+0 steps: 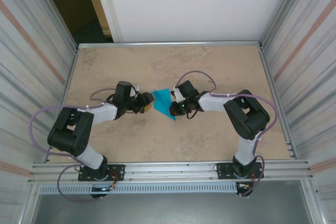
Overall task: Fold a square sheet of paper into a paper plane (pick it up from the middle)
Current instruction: Fourth fold the wing at the center of the table.
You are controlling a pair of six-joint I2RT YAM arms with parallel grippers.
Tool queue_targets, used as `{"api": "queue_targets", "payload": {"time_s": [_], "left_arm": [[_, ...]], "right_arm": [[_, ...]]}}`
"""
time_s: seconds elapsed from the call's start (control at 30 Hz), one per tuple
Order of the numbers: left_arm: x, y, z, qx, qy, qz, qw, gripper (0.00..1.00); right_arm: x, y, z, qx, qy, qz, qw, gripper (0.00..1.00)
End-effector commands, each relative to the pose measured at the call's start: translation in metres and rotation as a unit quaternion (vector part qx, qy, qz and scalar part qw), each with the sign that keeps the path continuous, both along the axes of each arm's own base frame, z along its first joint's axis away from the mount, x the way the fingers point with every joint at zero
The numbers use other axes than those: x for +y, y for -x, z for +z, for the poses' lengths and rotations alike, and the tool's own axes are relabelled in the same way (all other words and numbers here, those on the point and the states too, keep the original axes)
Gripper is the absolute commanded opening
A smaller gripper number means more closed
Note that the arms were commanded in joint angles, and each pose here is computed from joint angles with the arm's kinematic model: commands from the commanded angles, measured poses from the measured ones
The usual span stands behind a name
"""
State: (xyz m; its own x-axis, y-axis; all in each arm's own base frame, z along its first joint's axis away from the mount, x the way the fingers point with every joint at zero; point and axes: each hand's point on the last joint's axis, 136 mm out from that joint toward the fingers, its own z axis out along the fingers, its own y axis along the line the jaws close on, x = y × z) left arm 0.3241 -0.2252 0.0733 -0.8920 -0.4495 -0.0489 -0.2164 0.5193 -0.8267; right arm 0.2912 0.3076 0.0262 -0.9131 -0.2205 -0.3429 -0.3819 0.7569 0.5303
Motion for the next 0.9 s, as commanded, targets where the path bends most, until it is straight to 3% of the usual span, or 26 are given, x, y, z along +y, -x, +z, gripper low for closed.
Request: {"api": "queue_targets", "payload": {"time_s": [0.0, 0.4, 0.87], "left_arm": [[-0.013, -0.001, -0.002, -0.024, 0.011, -0.024, 0.999, 0.46], [-0.041, -0.005, -0.012, -0.044, 0.008, -0.077, 0.996, 0.5], [-0.05, -0.009, -0.018, -0.058, -0.008, -0.112, 0.992, 0.54]], "right_arm": [[0.009, 0.005, 0.019, 0.038, -0.073, 0.0, 0.997, 0.07], [0.004, 0.004, 0.013, 0.087, -0.137, -0.008, 0.987, 0.07], [-0.001, 0.004, 0.0, 0.12, -0.162, -0.013, 0.979, 0.07]]}}
